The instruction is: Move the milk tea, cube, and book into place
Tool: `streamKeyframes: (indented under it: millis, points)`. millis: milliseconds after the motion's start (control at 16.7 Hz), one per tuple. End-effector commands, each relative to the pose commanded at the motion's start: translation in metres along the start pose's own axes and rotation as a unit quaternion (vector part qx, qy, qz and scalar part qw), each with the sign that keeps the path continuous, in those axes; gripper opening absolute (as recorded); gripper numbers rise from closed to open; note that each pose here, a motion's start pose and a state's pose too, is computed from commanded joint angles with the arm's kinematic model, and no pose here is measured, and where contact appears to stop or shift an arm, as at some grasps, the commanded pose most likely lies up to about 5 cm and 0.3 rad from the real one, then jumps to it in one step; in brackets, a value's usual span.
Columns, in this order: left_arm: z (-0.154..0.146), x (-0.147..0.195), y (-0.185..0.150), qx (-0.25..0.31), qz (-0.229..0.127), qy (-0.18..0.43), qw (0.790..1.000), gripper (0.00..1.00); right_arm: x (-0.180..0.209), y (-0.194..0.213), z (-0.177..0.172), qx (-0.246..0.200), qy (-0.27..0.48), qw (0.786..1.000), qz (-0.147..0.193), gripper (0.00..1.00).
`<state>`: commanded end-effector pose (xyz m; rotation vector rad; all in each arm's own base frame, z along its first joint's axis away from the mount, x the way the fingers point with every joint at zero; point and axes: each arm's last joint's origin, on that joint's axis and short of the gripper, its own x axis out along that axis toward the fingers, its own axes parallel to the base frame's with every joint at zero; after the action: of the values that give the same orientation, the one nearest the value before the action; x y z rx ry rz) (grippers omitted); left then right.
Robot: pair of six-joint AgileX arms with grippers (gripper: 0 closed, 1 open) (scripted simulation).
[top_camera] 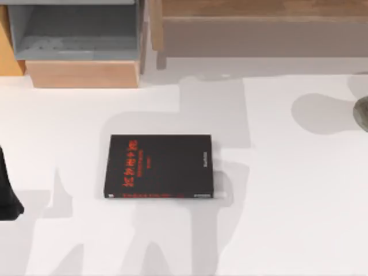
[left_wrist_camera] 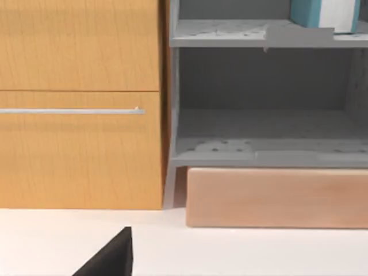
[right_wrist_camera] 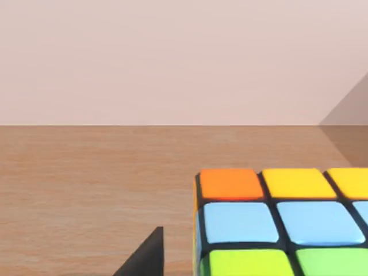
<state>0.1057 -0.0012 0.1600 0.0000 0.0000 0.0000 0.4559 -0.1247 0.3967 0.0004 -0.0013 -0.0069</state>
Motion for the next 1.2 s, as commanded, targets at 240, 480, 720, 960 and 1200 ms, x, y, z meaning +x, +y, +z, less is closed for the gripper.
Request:
streamKeyframes:
  millis: [240, 480, 720, 960, 1200]
  points:
    - [0.0, 0.0, 0.0, 0.0, 0.0, 0.0, 1.0, 1.0, 0.0, 0.0, 0.0, 0.0, 0.0, 1.0, 0.0, 1.0]
    - [0.0, 0.0, 0.0, 0.0, 0.0, 0.0, 1.0, 1.0, 0.0, -0.001, 0.0, 0.0, 0.0, 1.0, -0.001, 1.0]
    - [0.0, 0.0, 0.0, 0.0, 0.0, 0.0, 1.0, 1.0, -0.012, -0.001, 0.002, -0.001, -0.002, 1.0, -0.001, 1.0]
    - [0.0, 0.0, 0.0, 0.0, 0.0, 0.0, 1.0, 1.0, -0.027, 0.0, 0.0, 0.0, 0.002, 1.0, -0.001, 1.0]
    - [0.0, 0.0, 0.0, 0.0, 0.0, 0.0, 1.0, 1.0, -0.03, -0.001, 0.0, 0.0, 0.0, 1.0, -0.001, 1.0]
